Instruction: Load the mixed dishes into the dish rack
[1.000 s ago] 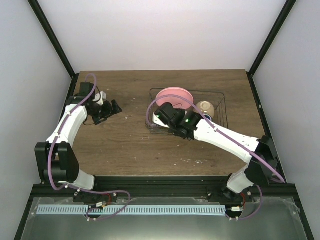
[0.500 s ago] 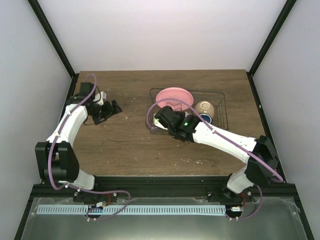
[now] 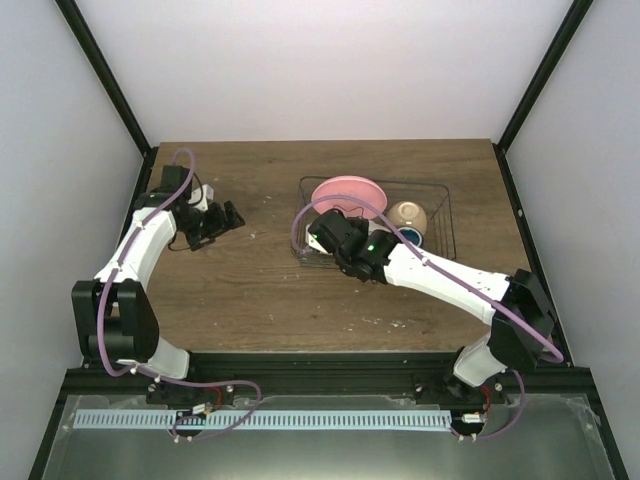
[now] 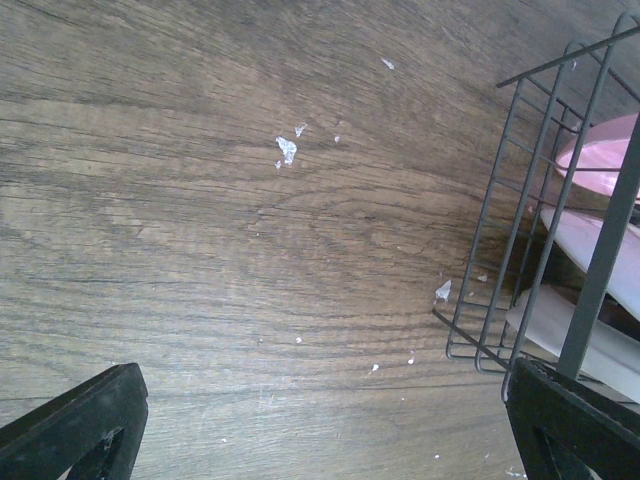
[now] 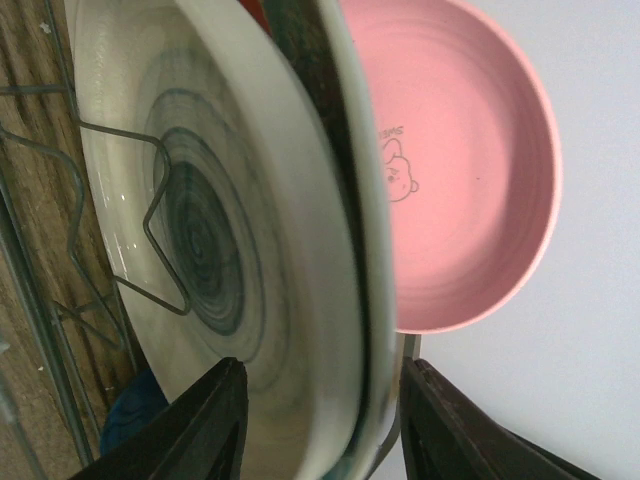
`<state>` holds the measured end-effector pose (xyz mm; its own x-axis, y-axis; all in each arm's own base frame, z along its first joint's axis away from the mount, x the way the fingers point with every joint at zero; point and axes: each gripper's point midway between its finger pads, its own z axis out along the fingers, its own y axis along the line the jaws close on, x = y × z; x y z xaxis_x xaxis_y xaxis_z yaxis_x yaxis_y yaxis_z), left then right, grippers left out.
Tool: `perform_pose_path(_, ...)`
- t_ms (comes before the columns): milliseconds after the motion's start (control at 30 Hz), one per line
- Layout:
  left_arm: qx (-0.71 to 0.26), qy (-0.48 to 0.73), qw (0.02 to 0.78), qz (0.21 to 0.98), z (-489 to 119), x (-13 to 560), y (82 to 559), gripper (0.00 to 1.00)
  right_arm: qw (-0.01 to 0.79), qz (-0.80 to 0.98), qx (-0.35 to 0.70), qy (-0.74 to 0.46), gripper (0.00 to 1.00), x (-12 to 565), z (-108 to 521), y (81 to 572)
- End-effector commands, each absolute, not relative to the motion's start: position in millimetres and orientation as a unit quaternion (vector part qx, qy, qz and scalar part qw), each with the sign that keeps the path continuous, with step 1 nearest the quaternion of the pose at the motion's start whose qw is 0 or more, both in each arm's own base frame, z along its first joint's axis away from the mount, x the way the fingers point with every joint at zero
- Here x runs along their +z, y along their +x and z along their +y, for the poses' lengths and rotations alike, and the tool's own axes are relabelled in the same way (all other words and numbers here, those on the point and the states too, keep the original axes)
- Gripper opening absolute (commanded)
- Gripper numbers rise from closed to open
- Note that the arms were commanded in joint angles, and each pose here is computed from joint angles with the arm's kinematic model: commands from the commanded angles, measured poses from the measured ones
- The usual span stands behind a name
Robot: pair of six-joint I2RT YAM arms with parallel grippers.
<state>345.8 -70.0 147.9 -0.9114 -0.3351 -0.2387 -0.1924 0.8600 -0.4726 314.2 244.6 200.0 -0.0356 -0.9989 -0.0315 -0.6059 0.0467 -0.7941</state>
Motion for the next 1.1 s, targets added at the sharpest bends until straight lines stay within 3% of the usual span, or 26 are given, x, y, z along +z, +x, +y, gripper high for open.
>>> perform_pose_path(0, -0.229, -0.129, 0.158, 0.952, -71.4, 144.9, 347.5, 1.0, 0.326, 0.647, -0.323, -0.61, 0.45, 205.5, 244.1, 318.3)
perform_pose_path(267, -0.233, -0.125, 0.169, 0.949, -72.1, 152.6, 353.7, 1.0, 0.347, 0.689, -0.243, -0.588, 0.48, 237.0, 257.4, 307.9)
perform_pose_path(400, -0.233, -0.121, 0.192, 0.946, -71.2, 168.4, 364.3, 1.0, 0.367, 0.718, -0.16, -0.57, 0.57, 257.7, 276.3, 297.7)
perform_pose_path(533, -0.235, -0.119, 0.213, 0.941, -71.1, 183.6, 375.6, 1.0, 0.43, 0.729, -0.093, -0.524, 0.7, 301.0, 299.4, 301.3)
perform_pose_path(567, -0.236, -0.119, 0.218, 0.94, -71.0, 187.0, 378.8, 1.0, 0.452, 0.732, -0.081, -0.504, 0.77, 314.7, 302.6, 306.5)
perform_pose_path(667, -0.243, -0.119, 0.234, 0.934, -71.9, 196.9, 389.8, 1.0, 0.491, 0.753, -0.036, -0.436, 0.97, 344.8, 303.4, 332.0)
perform_pose_path(700, -0.247, -0.119, 0.239, 0.932, -73.1, 199.8, 393.6, 1.0, 0.493, 0.765, -0.024, -0.414, 0.99, 348.8, 300.4, 344.4)
perform_pose_path(1067, -0.24, -0.125, 0.276, 0.922, -66.1, 220.1, 431.7, 1.0, 0.465, 0.869, 0.032, -0.166, 1.0, 332.0, 170.1, 493.0)
